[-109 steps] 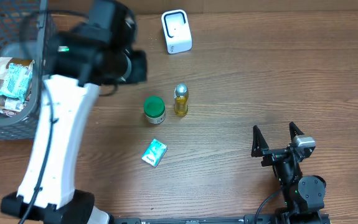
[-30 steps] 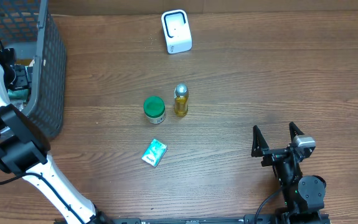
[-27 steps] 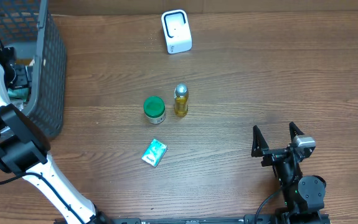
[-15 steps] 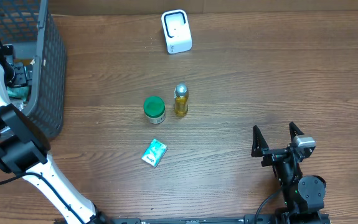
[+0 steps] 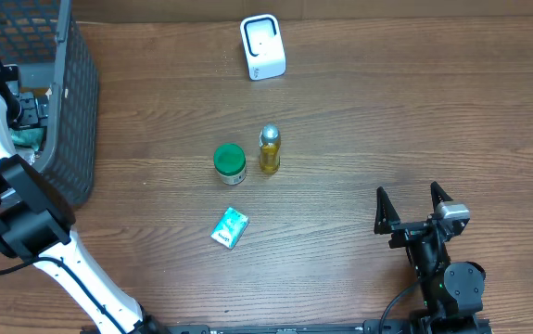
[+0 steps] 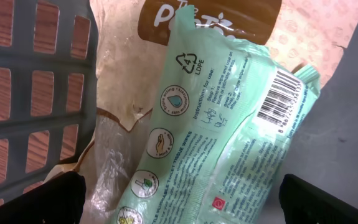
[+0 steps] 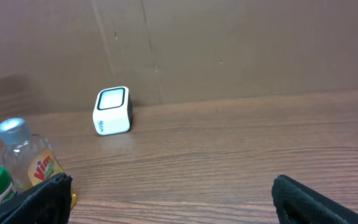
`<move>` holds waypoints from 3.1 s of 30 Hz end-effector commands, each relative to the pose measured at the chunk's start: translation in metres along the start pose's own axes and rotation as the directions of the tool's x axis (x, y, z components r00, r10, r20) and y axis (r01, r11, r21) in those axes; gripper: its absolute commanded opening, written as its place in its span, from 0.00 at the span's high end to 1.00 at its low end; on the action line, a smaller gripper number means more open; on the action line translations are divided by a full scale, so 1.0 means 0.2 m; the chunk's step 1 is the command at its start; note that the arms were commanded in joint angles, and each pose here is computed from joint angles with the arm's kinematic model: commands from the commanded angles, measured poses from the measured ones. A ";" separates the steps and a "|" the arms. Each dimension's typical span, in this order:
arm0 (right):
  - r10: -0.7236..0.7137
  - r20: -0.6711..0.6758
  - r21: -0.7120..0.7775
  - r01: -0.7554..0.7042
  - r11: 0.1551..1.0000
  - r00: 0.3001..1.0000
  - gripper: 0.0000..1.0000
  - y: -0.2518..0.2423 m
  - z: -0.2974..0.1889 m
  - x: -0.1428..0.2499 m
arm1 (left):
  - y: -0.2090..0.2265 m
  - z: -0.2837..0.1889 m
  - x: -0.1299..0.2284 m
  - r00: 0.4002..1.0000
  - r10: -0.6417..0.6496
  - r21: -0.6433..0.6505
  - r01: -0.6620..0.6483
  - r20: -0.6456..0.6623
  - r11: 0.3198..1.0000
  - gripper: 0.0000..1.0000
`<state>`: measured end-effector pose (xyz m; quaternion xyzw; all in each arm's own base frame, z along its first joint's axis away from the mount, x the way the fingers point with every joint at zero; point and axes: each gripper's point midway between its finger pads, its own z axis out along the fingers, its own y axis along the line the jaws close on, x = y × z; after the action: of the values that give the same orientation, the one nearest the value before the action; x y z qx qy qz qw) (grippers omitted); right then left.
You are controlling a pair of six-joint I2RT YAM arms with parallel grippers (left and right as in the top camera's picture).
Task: Scan the item barcode
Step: 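Grasp the mint-green wipes pack with the left gripper and lift, then carry the wipes pack left of the jar, release, and withdraw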
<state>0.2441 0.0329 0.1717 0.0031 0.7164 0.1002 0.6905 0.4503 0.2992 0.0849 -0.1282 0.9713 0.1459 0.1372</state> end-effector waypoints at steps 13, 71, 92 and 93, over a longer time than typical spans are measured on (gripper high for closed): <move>-0.004 0.002 -0.003 0.004 1.000 1.000 0.00 0.00 0.00 0.01 | -0.10 0.36 0.23 0.982 0.073 0.001 -0.074 -0.175 0.997 0.00; -0.004 0.002 -0.003 0.004 1.000 1.000 0.00 0.00 0.00 0.01 | -1.22 -1.40 0.39 0.999 -0.039 0.261 0.029 0.035 0.965 0.95; -0.004 0.002 -0.003 0.004 1.000 1.000 0.00 0.00 0.00 0.01 | -0.66 -1.04 0.49 0.989 -0.149 -0.246 0.140 -0.018 0.959 0.95; -0.004 0.002 -0.003 0.004 1.000 1.000 0.00 0.00 0.00 0.01 | -0.62 -1.04 0.49 0.988 -0.151 -0.275 0.141 -0.013 0.951 0.96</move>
<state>0.2441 0.0330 0.1718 0.0031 0.7163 0.1005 0.6906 0.3546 0.0646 0.1919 -0.2097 0.9529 0.1998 0.0896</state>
